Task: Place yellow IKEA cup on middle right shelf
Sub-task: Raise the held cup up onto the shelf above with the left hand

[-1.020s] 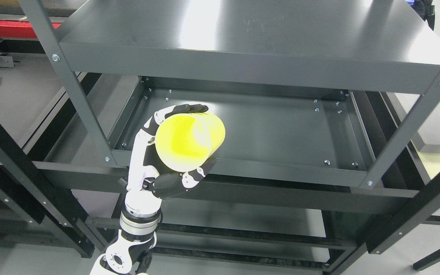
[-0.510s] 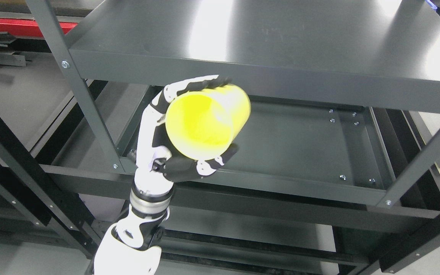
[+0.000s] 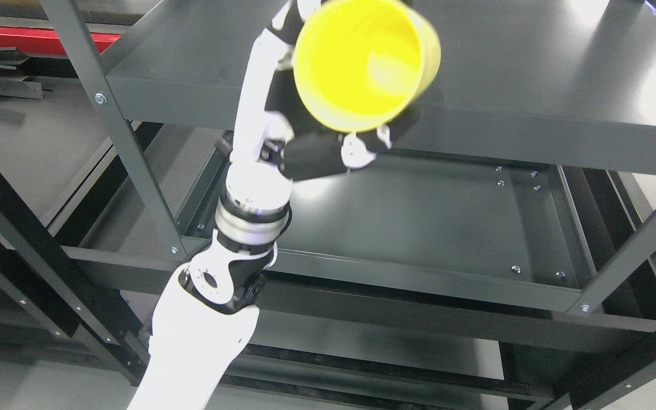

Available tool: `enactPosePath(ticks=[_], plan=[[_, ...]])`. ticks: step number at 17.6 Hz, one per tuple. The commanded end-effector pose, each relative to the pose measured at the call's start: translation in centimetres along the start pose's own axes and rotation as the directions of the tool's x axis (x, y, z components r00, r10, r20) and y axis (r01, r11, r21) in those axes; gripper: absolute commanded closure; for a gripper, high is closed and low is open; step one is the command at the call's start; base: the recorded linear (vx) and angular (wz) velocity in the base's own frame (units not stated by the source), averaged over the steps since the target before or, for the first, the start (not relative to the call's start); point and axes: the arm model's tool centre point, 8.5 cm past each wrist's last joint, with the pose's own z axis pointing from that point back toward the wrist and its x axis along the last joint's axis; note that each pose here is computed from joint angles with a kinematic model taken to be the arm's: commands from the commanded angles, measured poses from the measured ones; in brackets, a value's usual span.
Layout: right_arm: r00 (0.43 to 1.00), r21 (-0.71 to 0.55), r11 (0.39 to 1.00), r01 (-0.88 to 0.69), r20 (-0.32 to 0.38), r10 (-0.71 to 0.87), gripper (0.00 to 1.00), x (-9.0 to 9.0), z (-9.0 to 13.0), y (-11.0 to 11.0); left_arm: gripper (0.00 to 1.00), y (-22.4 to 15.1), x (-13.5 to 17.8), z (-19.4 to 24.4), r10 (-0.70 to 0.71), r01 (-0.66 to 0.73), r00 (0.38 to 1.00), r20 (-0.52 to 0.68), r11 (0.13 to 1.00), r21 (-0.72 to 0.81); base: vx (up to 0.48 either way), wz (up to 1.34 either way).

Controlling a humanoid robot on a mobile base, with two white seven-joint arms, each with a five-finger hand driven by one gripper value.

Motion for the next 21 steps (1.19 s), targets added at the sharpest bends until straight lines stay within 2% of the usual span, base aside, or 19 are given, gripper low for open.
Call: enactPosePath(ticks=[1,4,7,10,12,16,17,19,21], plan=[[1.000,-0.013,1.000,0.003,-0.015,-0.004,0.01,-0.9,-0.1,-1.0,0.99,-1.2,-0.1,-6.4,0.078,-0.081,0.993,-0.092,0.996,-0.027,0.000,0.00],[1.000,-0.013,1.000,0.003,-0.015,-0.004,0.01,-0.9,-0.1,-1.0,0.99,-0.9,-2.8,-6.0,0.106,-0.085,0.935,-0.338,0.993,0.077,0.000,0.00],[1.000,-0.013,1.000,0.003,-0.015,-0.004,0.01,-0.9,-0.1,-1.0,0.99,0.0,-5.1,-5.3,0.066,0.032,0.814,-0.577,0.987,0.158,-0.008,-0.02],[1.000,-0.013,1.000,0.003,-0.015,-0.004,0.01,-0.9,-0.1,-1.0,0.99,-0.1,-6.3,-4.6,0.070,0.052,0.706,-0.704,0.987,0.151,0.000,0.00],[1.000,-0.013,1.000,0.003,-0.013,-0.004,0.01,-0.9,-0.1,-1.0,0.99,-0.5,-6.8,-4.2,0.096,0.051,0.657,-0.748,0.984,0.172,0.000,0.00],[1.000,-0.013,1.000,0.003,-0.015,-0.004,0.01,-0.9,-0.1,-1.0,0.96,-1.0,-6.9,-4.3,0.091,0.053,0.646,-0.758,0.985,0.163,0.000,0.00],[1.000,-0.013,1.000,0.003,-0.015,-0.004,0.01,-0.9,-0.1,-1.0,0.91,-1.0,-6.9,-4.3,0.091,0.053,0.646,-0.758,0.985,0.163,0.000,0.00],[1.000,-0.013,1.000,0.003,-0.015,-0.004,0.01,-0.9,-0.1,-1.0,0.59,-1.0,-6.9,-4.3,0.083,0.058,0.647,-0.758,0.986,0.157,0.000,0.00],[1.000,-0.013,1.000,0.003,-0.015,-0.004,0.01,-0.9,-0.1,-1.0,0.37,-0.9,-6.9,-4.3,0.067,0.074,0.643,-0.763,0.986,0.148,0.000,0.00]])
